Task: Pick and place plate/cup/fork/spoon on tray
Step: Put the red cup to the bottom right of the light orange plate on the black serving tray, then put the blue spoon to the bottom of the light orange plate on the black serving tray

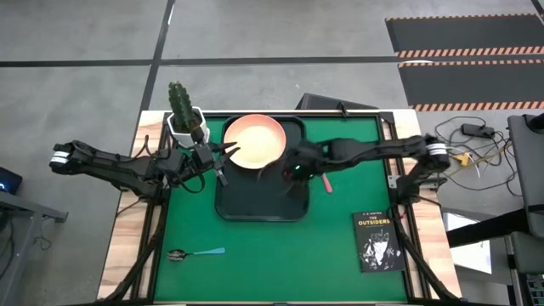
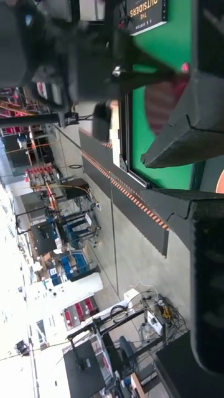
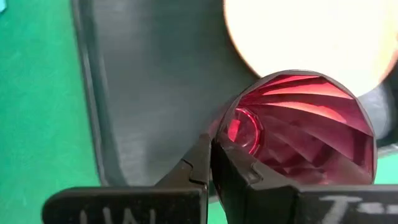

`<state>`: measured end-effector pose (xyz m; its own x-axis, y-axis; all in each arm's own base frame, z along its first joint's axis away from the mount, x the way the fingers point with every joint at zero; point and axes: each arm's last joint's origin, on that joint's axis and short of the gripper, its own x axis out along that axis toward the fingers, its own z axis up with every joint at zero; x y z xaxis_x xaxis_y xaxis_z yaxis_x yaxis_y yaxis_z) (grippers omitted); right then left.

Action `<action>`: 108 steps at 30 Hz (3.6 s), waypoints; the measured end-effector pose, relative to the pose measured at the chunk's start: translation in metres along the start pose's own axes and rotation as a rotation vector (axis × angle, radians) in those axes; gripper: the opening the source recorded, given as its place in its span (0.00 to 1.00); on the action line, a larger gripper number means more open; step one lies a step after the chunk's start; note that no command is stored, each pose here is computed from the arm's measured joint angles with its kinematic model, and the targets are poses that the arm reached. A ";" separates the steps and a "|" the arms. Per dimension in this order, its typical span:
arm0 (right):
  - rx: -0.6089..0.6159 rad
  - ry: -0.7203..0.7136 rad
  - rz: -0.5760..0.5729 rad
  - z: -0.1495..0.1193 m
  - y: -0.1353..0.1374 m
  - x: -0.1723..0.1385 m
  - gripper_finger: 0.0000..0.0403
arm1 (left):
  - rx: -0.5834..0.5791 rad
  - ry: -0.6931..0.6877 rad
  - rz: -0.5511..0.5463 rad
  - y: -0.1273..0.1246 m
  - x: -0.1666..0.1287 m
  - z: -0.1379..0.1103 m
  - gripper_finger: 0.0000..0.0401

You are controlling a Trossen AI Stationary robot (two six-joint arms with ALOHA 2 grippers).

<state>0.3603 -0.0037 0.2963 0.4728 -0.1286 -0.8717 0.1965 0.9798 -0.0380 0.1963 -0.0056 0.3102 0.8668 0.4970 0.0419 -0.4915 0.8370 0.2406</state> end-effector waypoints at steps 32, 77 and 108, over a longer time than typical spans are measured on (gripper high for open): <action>-0.076 0.145 -0.001 -0.021 0.092 0.049 0.07 | -0.002 0.003 -0.003 -0.001 0.000 -0.001 0.12; -0.287 -0.755 0.004 -0.142 0.032 -0.074 0.30 | -0.554 0.443 -0.654 -0.088 -0.034 -0.007 0.12; -0.384 -0.830 -0.033 -0.156 0.022 -0.083 0.31 | -0.241 1.669 -0.601 -0.170 -0.078 -0.092 0.09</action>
<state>0.1909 0.0521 0.2915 0.9669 -0.0811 -0.2418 -0.0078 0.9382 -0.3459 0.2043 -0.1661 0.1769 -0.0052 -0.3035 -0.9528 -0.3050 0.9079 -0.2875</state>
